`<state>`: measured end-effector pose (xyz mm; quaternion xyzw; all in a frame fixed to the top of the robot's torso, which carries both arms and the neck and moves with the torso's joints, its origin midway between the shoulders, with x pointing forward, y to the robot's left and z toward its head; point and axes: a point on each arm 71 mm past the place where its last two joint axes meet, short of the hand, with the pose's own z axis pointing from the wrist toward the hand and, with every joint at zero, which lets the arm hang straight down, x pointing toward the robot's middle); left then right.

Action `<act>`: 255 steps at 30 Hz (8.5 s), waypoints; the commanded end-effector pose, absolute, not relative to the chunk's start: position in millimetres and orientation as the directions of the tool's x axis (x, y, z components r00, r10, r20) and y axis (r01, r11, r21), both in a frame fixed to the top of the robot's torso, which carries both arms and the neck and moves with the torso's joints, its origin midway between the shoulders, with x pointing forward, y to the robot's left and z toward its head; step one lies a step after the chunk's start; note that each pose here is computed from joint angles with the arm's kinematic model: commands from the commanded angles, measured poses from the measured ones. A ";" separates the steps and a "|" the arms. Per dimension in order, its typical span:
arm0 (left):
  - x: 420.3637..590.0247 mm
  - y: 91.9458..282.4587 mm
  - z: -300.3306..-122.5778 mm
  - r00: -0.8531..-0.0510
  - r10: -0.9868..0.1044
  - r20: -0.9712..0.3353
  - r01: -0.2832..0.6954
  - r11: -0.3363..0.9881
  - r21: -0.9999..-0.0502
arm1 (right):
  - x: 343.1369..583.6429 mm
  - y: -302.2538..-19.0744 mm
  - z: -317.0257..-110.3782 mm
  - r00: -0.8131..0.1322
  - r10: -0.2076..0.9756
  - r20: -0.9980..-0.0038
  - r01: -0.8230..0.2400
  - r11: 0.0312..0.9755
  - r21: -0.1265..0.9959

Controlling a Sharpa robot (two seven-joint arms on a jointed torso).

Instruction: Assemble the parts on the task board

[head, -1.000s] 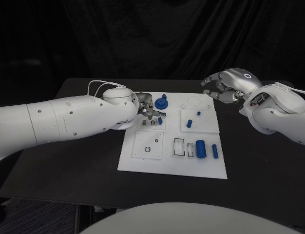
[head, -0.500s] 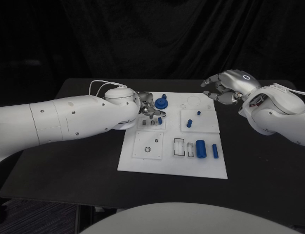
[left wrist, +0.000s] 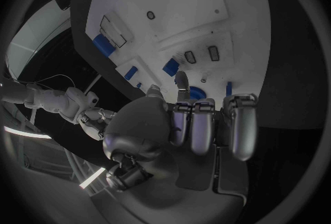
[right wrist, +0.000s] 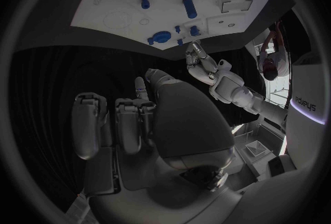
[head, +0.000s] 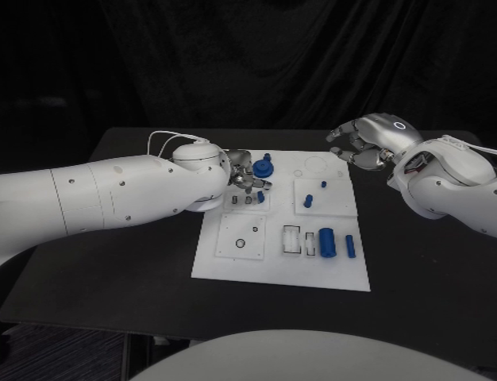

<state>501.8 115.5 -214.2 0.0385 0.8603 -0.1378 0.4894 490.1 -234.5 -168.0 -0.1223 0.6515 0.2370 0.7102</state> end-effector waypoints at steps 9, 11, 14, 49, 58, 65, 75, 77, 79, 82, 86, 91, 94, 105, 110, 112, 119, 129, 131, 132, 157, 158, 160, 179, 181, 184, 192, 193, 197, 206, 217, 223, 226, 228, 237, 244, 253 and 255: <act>502.4 110.7 -215.3 -0.520 -0.066 -0.852 0.221 0.953 -0.209 | 489.0 -232.5 -169.5 0.037 0.180 -0.983 -0.489 0.861 0.139; 502.4 110.1 -215.4 -0.519 -0.066 -0.852 0.223 0.952 -0.210 | 488.9 -231.7 -169.5 0.038 0.181 -0.983 -0.492 0.860 0.140; 502.8 108.5 -215.9 -0.520 -0.065 -0.852 0.229 0.950 -0.212 | 488.9 -230.3 -169.7 0.039 0.183 -0.982 -0.495 0.857 0.140; 503.3 102.7 -230.2 -0.556 -0.036 -0.830 0.235 0.952 -0.198 | 489.4 -230.0 -174.1 0.029 0.179 -0.984 -0.492 0.859 0.141; 503.4 103.3 -231.6 -0.560 -0.033 -0.828 0.234 0.952 -0.196 | 489.7 -229.6 -175.2 0.025 0.176 -0.984 -0.491 0.860 0.141; 503.4 102.6 -232.4 -0.562 -0.031 -0.826 0.236 0.952 -0.196 | 490.0 -229.9 -175.5 0.025 0.175 -0.984 -0.489 0.861 0.141; 503.4 100.0 -233.9 -0.569 -0.022 -0.822 0.242 0.951 -0.193 | 490.4 -230.1 -175.9 0.023 0.173 -0.985 -0.487 0.862 0.140; 503.3 99.8 -234.1 -0.570 -0.021 -0.821 0.243 0.951 -0.193 | 490.4 -230.0 -176.1 0.022 0.173 -0.985 -0.487 0.862 0.141; 503.3 99.6 -234.4 -0.571 -0.020 -0.821 0.244 0.950 -0.193 | 490.5 -230.0 -176.2 0.022 0.173 -0.985 -0.487 0.862 0.140; 503.1 99.3 -234.7 -0.572 -0.019 -0.820 0.245 0.950 -0.192 | 490.7 -230.1 -176.5 0.020 0.171 -0.985 -0.485 0.863 0.140; 502.6 98.5 -235.1 -0.575 -0.015 -0.818 0.247 0.950 -0.191 | 491.0 -230.4 -177.4 0.018 0.169 -0.985 -0.484 0.864 0.140; 502.3 97.9 -235.5 -0.578 -0.011 -0.816 0.248 0.950 -0.189 | 491.0 -230.2 -179.2 0.013 0.167 -0.986 -0.483 0.865 0.140; 502.2 97.9 -235.7 -0.579 -0.010 -0.815 0.249 0.950 -0.189 | 490.9 -230.2 -180.1 0.010 0.166 -0.986 -0.482 0.865 0.141; 502.5 99.0 -236.3 -0.582 -0.008 -0.813 0.249 0.950 -0.187 | 490.7 -230.0 -183.1 0.004 0.164 -0.986 -0.481 0.865 0.142; 502.4 99.2 -236.5 -0.582 -0.008 -0.813 0.249 0.950 -0.188 | 490.8 -230.2 -184.4 0.001 0.162 -0.987 -0.481 0.865 0.142; 502.5 99.7 -236.6 -0.582 -0.008 -0.813 0.249 0.950 -0.188 | 490.8 -230.2 -184.8 -0.001 0.162 -0.987 -0.481 0.865 0.142; 502.8 102.1 -236.7 -0.581 -0.012 -0.814 0.246 0.950 -0.190 | 490.7 -230.8 -186.2 -0.005 0.159 -0.987 -0.478 0.867 0.142; 502.2 106.4 -234.1 -0.557 -0.047 -0.829 0.255 0.940 -0.225 | 490.7 -231.6 -187.4 -0.012 0.155 -0.988 -0.473 0.870 0.142; 501.9 108.6 -233.4 -0.551 -0.057 -0.833 0.255 0.938 -0.233 | 490.7 -232.1 -187.6 -0.014 0.153 -0.988 -0.471 0.871 0.142; 501.7 109.9 -233.1 -0.548 -0.061 -0.834 0.254 0.938 -0.236 | 490.6 -232.4 -187.7 -0.015 0.153 -0.988 -0.470 0.871 0.142; 495.0 136.2 -237.8 -0.531 -0.110 -0.840 0.184 0.953 -0.241 | 490.2 -236.4 -192.9 -0.038 0.139 -0.990 -0.452 0.881 0.141; 494.3 136.5 -238.9 -0.531 -0.113 -0.840 0.181 0.953 -0.242 | 490.2 -236.4 -193.0 -0.039 0.139 -0.990 -0.451 0.881 0.141; 493.0 137.1 -241.4 -0.530 -0.119 -0.839 0.173 0.954 -0.245 | 490.1 -236.5 -193.2 -0.040 0.138 -0.990 -0.450 0.882 0.141; 488.1 142.1 -249.7 -0.480 -0.196 -0.855 0.138 0.945 -0.295 | 489.5 -237.6 -193.2 -0.042 0.138 -0.990 -0.446 0.884 0.142; 488.0 142.4 -249.9 -0.477 -0.201 -0.856 0.137 0.945 -0.298 | 489.5 -237.4 -193.2 -0.042 0.138 -0.990 -0.446 0.884 0.142; 487.8 142.9 -250.4 -0.475 -0.204 -0.856 0.137 0.944 -0.301 | 489.5 -237.2 -193.3 -0.042 0.138 -0.990 -0.446 0.884 0.142; 486.9 143.9 -252.6 -0.475 -0.208 -0.855 0.137 0.942 -0.305 | 489.7 -237.1 -193.4 -0.044 0.137 -0.990 -0.445 0.884 0.142; 486.8 144.0 -252.9 -0.474 -0.209 -0.855 0.137 0.942 -0.306 | 489.7 -237.2 -193.5 -0.044 0.136 -0.990 -0.444 0.885 0.142; 486.6 144.0 -253.2 -0.472 -0.213 -0.856 0.140 0.940 -0.311 | 489.9 -237.6 -193.6 -0.045 0.136 -0.990 -0.442 0.886 0.141; 486.3 142.8 -255.1 -0.476 -0.211 -0.854 0.146 0.939 -0.313 | 490.3 -237.1 -194.2 -0.047 0.134 -0.990 -0.441 0.887 0.141; 485.4 140.4 -259.0 -0.482 -0.208 -0.851 0.149 0.938 -0.314 | 490.7 -237.9 -194.9 -0.051 0.131 -0.990 -0.435 0.889 0.140; 485.3 139.2 -259.5 -0.481 -0.211 -0.851 0.152 0.936 -0.318 | 490.8 -238.0 -195.2 -0.051 0.130 -0.990 -0.434 0.890 0.140; 485.2 138.3 -259.6 -0.481 -0.211 -0.851 0.154 0.935 -0.319 | 490.8 -237.9 -195.3 -0.052 0.130 -0.990 -0.434 0.890 0.140; 485.2 137.8 -259.8 -0.482 -0.210 -0.851 0.156 0.935 -0.319 | 490.9 -237.8 -195.4 -0.052 0.130 -0.990 -0.434 0.890 0.140; 485.5 137.4 -260.6 -0.485 -0.207 -0.850 0.157 0.935 -0.317 | 490.9 -237.6 -195.8 -0.054 0.129 -0.990 -0.434 0.890 0.140; 485.7 138.8 -261.8 -0.491 -0.201 -0.848 0.153 0.938 -0.311 | 490.8 -237.9 -196.4 -0.058 0.127 -0.990 -0.431 0.892 0.140; 485.2 140.0 -263.2 -0.501 -0.193 -0.844 0.150 0.941 -0.304 | 490.7 -238.5 -197.0 -0.062 0.125 -0.990 -0.427 0.893 0.139; 485.2 140.3 -263.4 -0.501 -0.193 -0.844 0.150 0.941 -0.304 | 490.7 -238.7 -197.1 -0.063 0.124 -0.990 -0.426 0.894 0.139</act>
